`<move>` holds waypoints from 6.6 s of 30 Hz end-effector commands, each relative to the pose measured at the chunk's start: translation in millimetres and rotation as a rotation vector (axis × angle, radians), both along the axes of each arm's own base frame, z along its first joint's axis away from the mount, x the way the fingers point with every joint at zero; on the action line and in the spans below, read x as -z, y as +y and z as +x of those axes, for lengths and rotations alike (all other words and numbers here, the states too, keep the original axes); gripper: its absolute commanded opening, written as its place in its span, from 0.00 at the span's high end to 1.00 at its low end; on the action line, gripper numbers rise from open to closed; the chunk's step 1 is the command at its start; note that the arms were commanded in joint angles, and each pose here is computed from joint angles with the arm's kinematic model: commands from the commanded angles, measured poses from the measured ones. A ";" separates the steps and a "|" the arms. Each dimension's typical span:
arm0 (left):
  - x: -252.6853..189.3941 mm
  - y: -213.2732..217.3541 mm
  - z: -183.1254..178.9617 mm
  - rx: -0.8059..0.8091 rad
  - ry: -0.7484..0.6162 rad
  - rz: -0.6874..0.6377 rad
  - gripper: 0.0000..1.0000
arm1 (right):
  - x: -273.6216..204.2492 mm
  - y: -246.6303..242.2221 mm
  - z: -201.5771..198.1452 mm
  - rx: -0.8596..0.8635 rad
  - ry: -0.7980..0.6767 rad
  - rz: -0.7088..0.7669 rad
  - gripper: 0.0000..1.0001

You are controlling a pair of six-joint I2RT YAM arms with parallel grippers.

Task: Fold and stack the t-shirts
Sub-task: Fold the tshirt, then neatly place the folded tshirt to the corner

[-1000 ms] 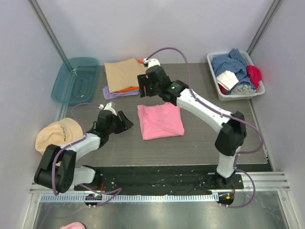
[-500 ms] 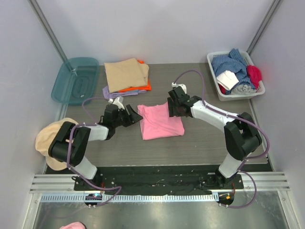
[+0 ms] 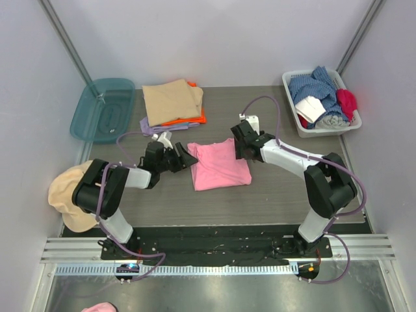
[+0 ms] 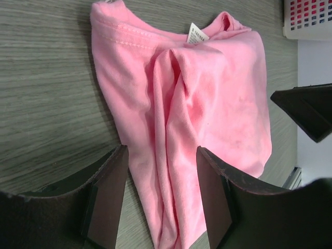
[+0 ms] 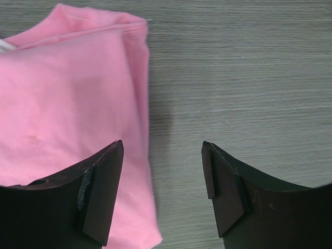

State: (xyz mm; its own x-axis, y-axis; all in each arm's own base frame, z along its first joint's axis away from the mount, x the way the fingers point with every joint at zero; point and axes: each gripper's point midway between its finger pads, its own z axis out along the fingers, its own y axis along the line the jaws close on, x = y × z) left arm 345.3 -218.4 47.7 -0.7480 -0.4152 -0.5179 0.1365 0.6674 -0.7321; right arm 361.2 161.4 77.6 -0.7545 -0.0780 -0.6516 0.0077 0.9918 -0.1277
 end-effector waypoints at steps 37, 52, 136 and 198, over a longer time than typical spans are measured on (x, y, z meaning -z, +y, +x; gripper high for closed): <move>36.7 -26.4 -20.2 0.093 0.065 0.073 0.35 | 60.0 -11.8 -5.5 0.059 0.104 0.026 0.30; 44.2 -46.1 -15.7 0.125 0.073 0.059 0.52 | 61.0 -11.8 -7.3 0.054 0.112 0.029 0.30; -196.5 24.4 307.7 -0.280 -0.528 0.719 1.00 | 53.9 -56.4 -62.3 0.249 0.020 0.130 0.24; -142.1 194.8 292.7 -0.326 -0.364 0.611 1.00 | 60.3 -54.0 -58.9 0.241 0.040 0.116 0.25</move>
State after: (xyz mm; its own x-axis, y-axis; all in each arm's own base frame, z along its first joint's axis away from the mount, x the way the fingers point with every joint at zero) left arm 625.9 -20.0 152.7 -0.4744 -0.1258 -0.8713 -0.0126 0.9906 -0.1361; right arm 297.6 108.2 19.2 -0.7723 0.1737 -0.6111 0.2283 0.9735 -0.0118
